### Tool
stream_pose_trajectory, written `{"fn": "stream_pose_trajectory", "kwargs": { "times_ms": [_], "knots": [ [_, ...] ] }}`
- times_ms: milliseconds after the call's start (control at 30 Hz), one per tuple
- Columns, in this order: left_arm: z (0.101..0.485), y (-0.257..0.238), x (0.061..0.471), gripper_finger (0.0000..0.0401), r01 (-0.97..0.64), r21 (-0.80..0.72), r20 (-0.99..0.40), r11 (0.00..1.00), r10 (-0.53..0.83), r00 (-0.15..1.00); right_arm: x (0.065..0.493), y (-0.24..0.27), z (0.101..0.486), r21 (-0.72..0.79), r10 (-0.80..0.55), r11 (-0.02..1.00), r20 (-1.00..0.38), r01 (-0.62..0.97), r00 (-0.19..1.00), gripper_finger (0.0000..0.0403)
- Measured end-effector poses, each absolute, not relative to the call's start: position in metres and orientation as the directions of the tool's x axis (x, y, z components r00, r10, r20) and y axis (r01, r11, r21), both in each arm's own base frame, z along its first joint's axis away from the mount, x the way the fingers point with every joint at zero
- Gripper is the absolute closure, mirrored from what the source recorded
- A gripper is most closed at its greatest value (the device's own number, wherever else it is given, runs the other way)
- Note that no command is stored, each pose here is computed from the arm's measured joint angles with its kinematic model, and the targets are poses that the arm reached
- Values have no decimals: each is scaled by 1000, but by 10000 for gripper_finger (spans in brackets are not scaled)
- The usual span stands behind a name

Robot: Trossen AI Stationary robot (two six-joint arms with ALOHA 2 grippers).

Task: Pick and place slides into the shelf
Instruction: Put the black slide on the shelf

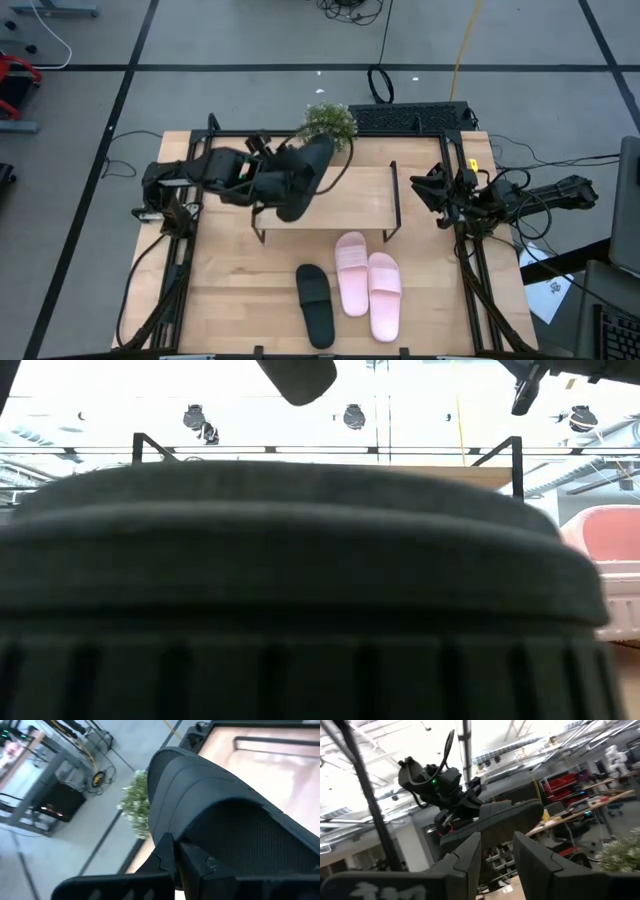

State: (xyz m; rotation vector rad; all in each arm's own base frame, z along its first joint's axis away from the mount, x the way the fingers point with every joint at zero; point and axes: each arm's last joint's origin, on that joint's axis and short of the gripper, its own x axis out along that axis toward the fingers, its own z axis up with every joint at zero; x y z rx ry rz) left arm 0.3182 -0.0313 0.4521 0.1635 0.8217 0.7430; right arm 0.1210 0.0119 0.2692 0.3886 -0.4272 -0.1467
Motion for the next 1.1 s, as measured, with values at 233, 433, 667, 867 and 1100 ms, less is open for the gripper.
{"fn": "stream_pose_trajectory", "kwargs": {
  "times_ms": [233, 433, 667, 867, 1100],
  "knots": [
    [454, -21, 318, 401, -528, 506, -553, 683, 726, 409, 120, 9, 269, 399, -303, 905, 360, 149, 882, 296],
    [456, -23, 314, 401, -519, 472, -576, 712, 695, 430, 120, 8, 268, 414, -347, 890, 350, 189, 870, 296],
    [483, -14, 281, 401, -665, 345, -513, 662, 726, 457, 120, 8, 268, 415, -347, 890, 349, 188, 871, 296],
    [472, -4, 287, 401, -671, 400, -519, 625, 758, 396, 120, 8, 268, 412, -346, 891, 344, 191, 873, 296],
    [443, 16, 300, 401, -639, 471, -585, 608, 758, 290, 120, 8, 268, 414, -346, 890, 343, 191, 873, 296]
  ]
}}
